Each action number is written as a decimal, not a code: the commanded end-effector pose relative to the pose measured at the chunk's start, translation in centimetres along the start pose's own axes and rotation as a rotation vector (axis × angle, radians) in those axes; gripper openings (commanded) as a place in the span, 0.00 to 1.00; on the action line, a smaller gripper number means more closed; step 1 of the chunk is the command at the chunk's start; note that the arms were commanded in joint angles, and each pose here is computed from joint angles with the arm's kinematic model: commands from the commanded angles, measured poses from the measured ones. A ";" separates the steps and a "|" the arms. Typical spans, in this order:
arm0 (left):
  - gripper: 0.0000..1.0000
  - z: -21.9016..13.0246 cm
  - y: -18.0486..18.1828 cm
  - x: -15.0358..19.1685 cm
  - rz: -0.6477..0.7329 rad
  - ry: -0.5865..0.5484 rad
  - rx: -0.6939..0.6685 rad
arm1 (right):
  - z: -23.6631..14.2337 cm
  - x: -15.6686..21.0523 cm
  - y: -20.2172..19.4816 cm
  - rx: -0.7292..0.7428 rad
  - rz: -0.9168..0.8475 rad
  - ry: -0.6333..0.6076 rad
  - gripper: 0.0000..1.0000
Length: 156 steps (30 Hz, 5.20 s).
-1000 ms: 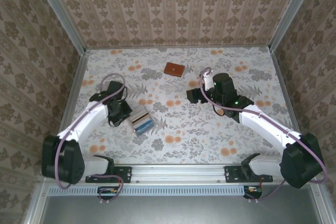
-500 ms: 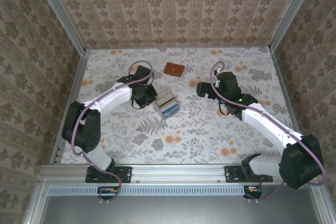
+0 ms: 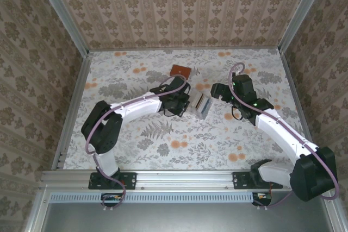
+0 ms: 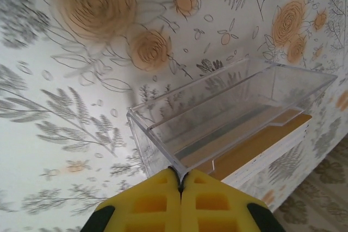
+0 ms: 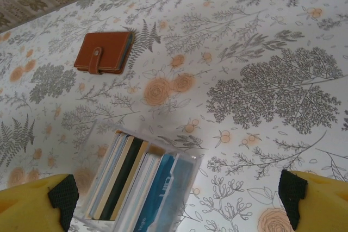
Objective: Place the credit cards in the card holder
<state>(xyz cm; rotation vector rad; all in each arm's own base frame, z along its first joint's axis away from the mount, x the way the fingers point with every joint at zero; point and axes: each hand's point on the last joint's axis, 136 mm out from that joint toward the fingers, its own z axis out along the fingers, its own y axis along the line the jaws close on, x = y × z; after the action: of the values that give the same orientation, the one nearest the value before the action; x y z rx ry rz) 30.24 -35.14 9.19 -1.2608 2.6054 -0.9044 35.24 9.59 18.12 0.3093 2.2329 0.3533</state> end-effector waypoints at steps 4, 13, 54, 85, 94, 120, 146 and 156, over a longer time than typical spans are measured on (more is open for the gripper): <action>0.06 -0.1 -4.4 -0.1 -0.186 -0.017 0.169 | 0.7 1.1 -0.6 -0.018 0.080 0.044 0.96; 0.69 -2.0 -3.0 1.7 0.015 0.117 0.177 | 3.0 -0.3 0.7 -0.071 0.084 0.118 0.87; 0.91 -16.4 10.0 -17.1 0.327 -0.221 -0.021 | 28.1 1.4 11.9 -0.394 0.502 0.445 0.35; 1.00 -19.6 -1.8 -13.5 0.867 0.022 0.545 | 5.9 -0.6 19.8 -0.919 0.058 0.426 0.00; 0.97 -16.9 1.9 -12.0 0.911 0.098 0.453 | 0.2 8.4 18.3 -0.882 -0.137 0.655 0.00; 0.68 -5.4 12.8 -1.1 1.023 0.657 0.124 | -1.1 21.4 6.8 -0.331 0.177 0.753 0.42; 0.37 -3.3 16.4 3.0 0.883 0.723 0.070 | 3.4 23.5 11.3 -0.419 0.247 0.744 0.38; 0.00 -6.2 12.8 2.9 0.900 0.639 0.154 | 2.1 22.3 9.1 -0.326 0.099 0.647 0.40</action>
<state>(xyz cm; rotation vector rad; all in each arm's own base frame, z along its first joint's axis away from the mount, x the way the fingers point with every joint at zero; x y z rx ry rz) 16.37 -27.55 5.15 0.3645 3.0237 -1.3186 24.20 26.90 3.10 0.2335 2.7571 1.0904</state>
